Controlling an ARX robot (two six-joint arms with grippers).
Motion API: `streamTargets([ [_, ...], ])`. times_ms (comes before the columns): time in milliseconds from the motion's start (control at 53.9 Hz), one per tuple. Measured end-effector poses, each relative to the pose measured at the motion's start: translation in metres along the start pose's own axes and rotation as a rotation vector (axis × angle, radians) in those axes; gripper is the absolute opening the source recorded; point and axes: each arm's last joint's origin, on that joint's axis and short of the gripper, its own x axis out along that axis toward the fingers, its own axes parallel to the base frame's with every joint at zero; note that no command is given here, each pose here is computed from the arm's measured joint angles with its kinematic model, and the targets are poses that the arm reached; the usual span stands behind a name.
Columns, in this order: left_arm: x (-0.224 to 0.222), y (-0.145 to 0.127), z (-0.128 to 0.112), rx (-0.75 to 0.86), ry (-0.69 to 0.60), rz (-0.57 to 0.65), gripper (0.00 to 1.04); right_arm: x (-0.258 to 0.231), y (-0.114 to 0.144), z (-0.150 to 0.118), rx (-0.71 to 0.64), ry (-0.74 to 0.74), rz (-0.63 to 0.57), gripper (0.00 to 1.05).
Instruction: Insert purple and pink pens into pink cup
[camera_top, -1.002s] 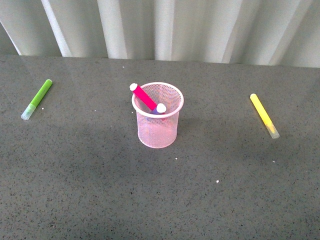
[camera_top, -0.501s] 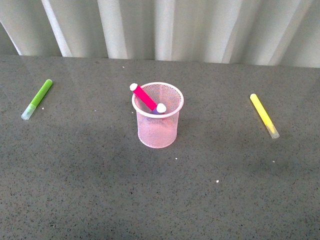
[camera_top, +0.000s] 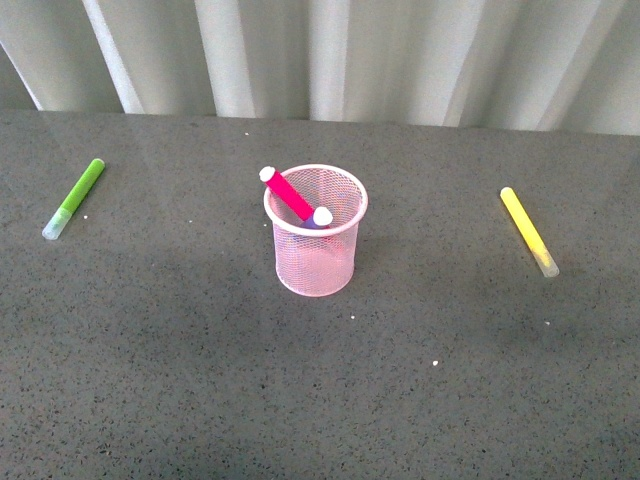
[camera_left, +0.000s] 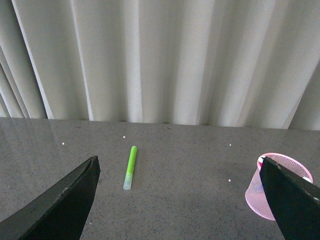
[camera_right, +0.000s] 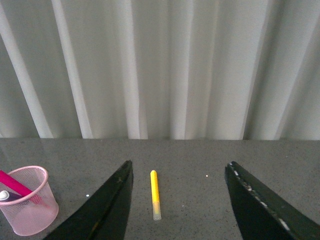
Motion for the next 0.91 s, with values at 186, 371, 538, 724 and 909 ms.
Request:
streamTargets([
  [186,0.0,0.0,0.0,0.0,0.0,0.0,0.98,0.0,0.0,0.0,0.0,0.0,0.0,0.91],
  [371,0.0,0.0,0.0,0.0,0.0,0.0,0.98,0.0,0.0,0.0,0.001,0.0,0.0,0.98],
  [538,0.0,0.0,0.0,0.0,0.0,0.0,0.98,0.0,0.0,0.0,0.001,0.0,0.0,0.98],
  [724,0.0,0.0,0.0,0.0,0.0,0.0,0.98,0.0,0.0,0.0,0.001,0.0,0.0,0.98],
  [909,0.0,0.0,0.0,0.0,0.0,0.0,0.98,0.0,0.0,0.0,0.001,0.0,0.0,0.98],
])
